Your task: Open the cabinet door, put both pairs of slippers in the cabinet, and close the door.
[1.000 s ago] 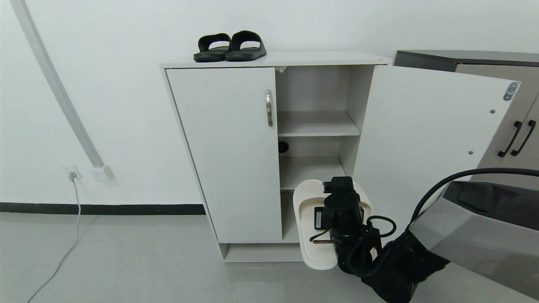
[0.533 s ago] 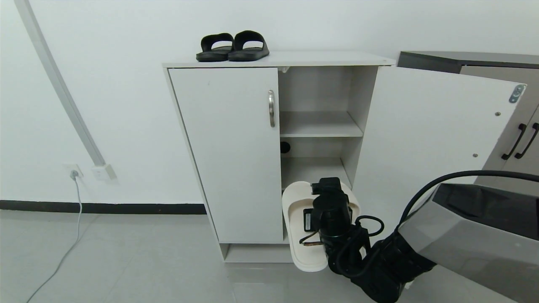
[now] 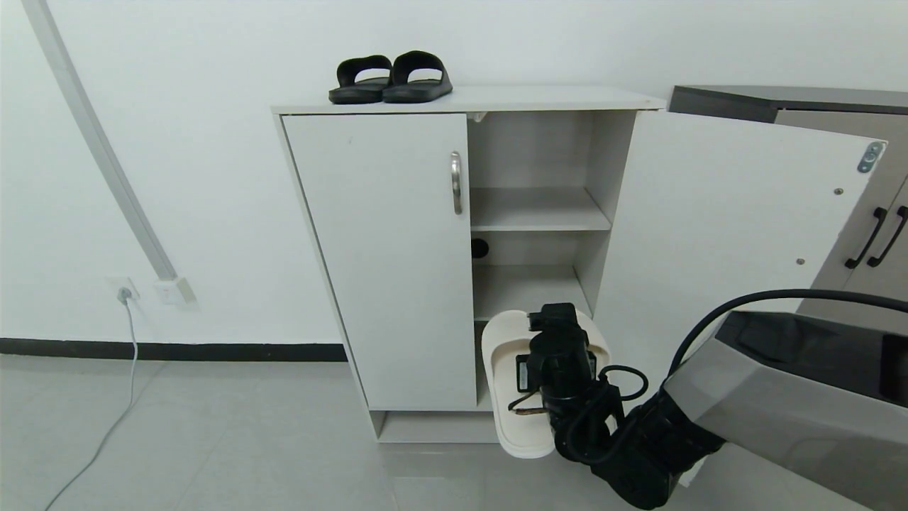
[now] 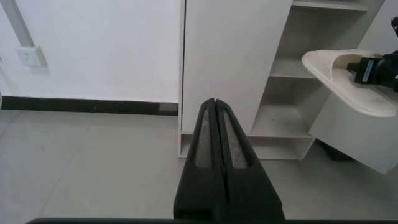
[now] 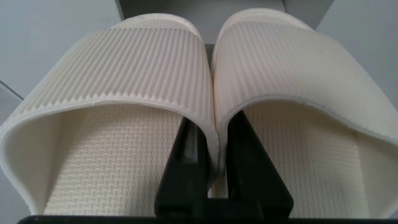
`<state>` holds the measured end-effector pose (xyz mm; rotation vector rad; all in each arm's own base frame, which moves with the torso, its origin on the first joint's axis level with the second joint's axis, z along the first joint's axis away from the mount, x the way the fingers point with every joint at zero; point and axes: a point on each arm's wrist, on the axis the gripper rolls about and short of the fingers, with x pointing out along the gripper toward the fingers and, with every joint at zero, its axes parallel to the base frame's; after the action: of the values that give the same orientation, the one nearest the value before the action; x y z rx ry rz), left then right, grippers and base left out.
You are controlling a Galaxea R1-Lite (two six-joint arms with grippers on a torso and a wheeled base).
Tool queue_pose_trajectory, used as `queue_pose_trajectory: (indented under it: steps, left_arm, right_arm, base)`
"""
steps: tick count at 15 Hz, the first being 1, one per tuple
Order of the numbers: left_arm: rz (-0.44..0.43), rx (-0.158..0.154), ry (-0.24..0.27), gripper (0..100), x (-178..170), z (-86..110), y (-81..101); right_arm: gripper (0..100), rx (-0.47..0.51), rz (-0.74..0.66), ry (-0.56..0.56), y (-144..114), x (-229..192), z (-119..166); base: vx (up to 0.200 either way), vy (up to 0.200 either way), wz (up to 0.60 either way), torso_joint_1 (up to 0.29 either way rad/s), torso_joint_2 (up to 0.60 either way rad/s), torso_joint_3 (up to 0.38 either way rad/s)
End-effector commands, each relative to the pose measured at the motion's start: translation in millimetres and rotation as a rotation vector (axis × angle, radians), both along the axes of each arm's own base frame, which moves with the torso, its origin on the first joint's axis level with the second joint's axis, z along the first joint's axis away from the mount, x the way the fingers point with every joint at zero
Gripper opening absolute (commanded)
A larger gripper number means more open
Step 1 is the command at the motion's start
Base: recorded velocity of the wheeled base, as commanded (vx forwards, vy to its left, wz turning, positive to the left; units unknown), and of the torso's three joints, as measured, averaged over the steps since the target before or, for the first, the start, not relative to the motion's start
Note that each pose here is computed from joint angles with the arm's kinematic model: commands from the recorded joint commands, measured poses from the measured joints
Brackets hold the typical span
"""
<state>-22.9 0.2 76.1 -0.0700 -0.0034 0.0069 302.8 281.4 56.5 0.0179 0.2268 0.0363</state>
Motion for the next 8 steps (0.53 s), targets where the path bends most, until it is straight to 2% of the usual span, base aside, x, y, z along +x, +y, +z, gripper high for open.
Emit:
queue_pose_trajectory:
  steps: [1,8]
  left_arm:
    - [0.001,-0.001,0.002,0,0.1,0.0,0.0]
    - [0.001,-0.001,0.000,0,0.0,0.4,0.0]
  right_arm:
    - [0,-0.004,-0.003,0.004,-0.5,0.9,-2.7]
    - [0,-0.007,-0.013,0.008,-3.1,4.6,-5.2]
  base:
    - [0.000,0.000,0.00,0.002,0.00,-0.095]
    - [0.000,0.000,0.00,0.003,0.00,-0.178]
